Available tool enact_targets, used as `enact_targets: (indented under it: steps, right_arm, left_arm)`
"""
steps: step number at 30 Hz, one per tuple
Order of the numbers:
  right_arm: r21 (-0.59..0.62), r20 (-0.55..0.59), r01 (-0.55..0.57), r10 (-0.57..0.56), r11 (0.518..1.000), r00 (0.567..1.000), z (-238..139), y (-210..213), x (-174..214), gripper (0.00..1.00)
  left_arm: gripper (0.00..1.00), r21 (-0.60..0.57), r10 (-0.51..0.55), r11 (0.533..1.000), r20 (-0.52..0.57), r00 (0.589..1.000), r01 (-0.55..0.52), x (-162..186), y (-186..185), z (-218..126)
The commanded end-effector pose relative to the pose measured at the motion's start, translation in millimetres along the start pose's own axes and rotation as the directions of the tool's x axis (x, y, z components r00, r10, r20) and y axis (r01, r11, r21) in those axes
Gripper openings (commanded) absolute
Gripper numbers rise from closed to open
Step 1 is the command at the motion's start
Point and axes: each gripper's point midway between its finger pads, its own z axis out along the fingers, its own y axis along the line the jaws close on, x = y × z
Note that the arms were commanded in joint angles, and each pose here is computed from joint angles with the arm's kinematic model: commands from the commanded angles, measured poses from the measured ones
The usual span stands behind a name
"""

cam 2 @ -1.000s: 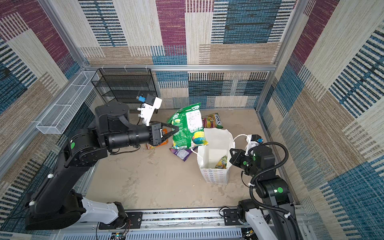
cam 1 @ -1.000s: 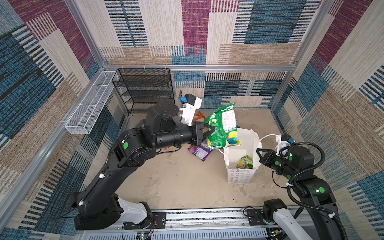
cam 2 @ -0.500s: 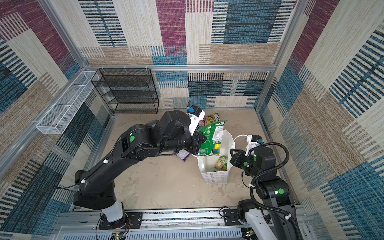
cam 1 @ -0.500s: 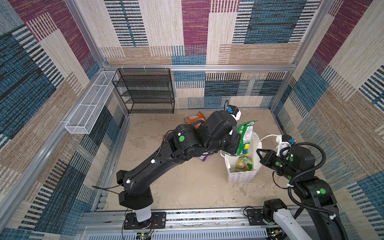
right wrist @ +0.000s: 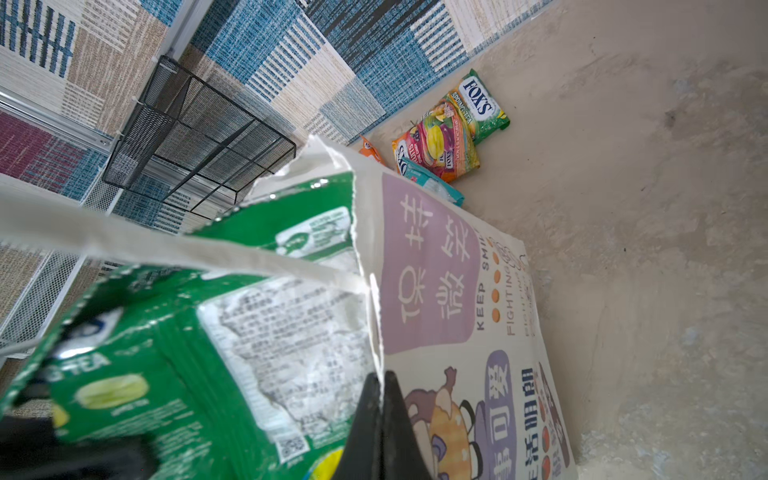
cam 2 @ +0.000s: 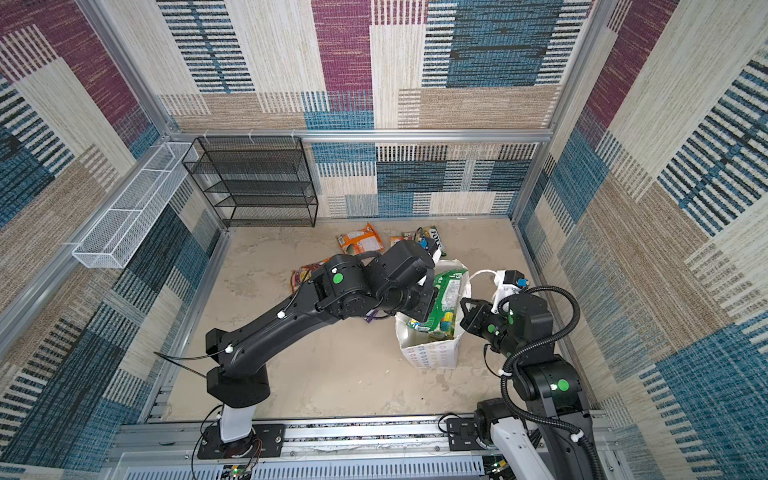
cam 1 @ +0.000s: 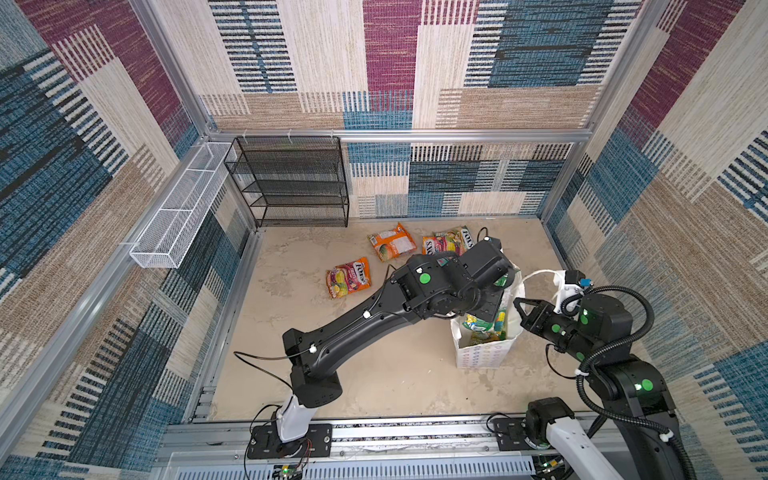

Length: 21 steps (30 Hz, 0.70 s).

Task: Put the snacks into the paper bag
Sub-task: 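Open the left gripper to drop the green tea packet into the bag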

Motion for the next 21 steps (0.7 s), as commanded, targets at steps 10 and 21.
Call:
enact_targets:
  steps: [10, 21]
  right_arm:
    - [-0.025, 0.012, 0.009, -0.009, 1.0, 1.0, -2, 5, -2, 0.0]
    - [-0.011, 0.023, 0.014, -0.014, 1.0, 1.0, -4, 2, -3, 0.0]
  left_arm:
    - [0.0, -0.008, -0.078, 0.997, -0.062, 0.995, 0.078, 9, -4, 51]
    - [0.57, 0.049, -0.053, 0.997, -0.059, 0.997, 0.056, 2, -10, 42]
